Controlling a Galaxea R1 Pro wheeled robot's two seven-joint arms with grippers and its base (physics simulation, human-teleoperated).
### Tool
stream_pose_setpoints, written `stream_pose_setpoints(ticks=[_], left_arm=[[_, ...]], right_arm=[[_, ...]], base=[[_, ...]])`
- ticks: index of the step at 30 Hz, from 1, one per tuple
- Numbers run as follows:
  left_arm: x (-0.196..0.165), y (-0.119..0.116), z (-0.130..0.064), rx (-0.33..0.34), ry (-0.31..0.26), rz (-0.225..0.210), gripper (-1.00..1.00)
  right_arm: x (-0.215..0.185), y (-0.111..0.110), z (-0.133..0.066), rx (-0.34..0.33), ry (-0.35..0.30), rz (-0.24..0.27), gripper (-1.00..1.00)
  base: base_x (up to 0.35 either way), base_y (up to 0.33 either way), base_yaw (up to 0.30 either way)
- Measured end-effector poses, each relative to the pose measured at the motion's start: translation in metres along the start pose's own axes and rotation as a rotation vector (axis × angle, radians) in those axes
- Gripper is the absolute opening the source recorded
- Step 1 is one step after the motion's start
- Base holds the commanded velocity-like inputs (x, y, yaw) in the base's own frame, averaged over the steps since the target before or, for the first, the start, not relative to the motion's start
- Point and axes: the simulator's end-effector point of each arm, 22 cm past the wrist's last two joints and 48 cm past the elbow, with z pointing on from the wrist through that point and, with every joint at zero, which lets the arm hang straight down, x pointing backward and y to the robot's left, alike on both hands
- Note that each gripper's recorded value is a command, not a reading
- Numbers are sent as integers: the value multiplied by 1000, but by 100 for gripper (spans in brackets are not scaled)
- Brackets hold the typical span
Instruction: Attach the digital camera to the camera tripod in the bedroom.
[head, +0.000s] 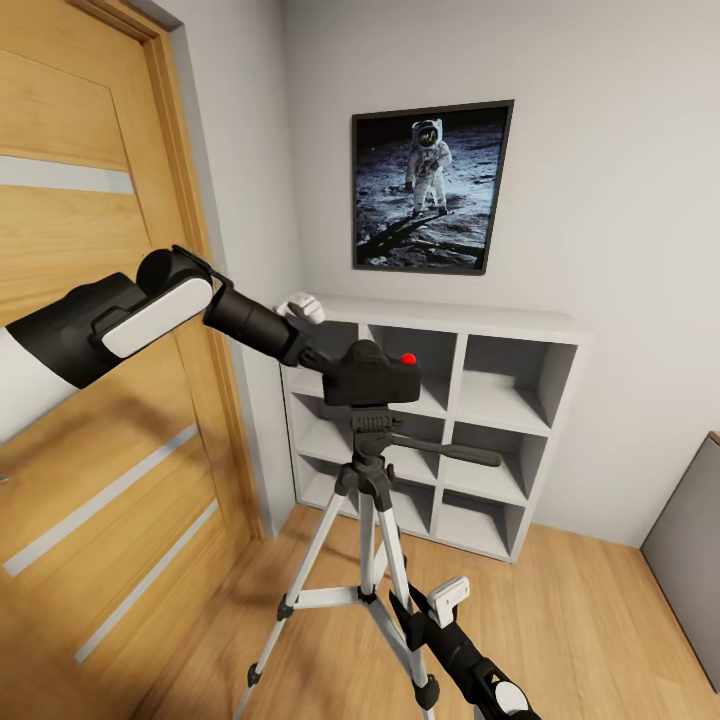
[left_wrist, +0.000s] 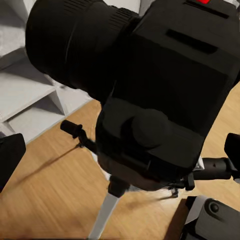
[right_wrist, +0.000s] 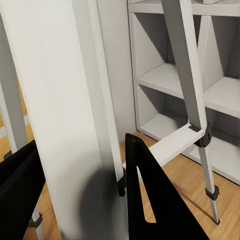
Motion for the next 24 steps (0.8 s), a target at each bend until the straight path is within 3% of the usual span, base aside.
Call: stream_pose_setpoints(ticks=[6,10,22,23,24], left_arm=[[6,11,-11,-17,-5,-18,100],[13,1,-39,91,-33,-46,100],[27,41,-94,21,-98,-116,100],[27,42,-97,17,-103,-118,100],[26,45,-101,12,-112,-121,100]], right_arm=[[0,0,0,0,0,0,-100],[0,-1,0,3,0,1,-100],[1,-1,0,4,1,2,-100],[0,-1,0,4,0,1,100],[2,-3,0,12,8,13,100]], base=[[0,0,0],[0,0,0],[0,0,0],[0,0,0],[0,0,0]])
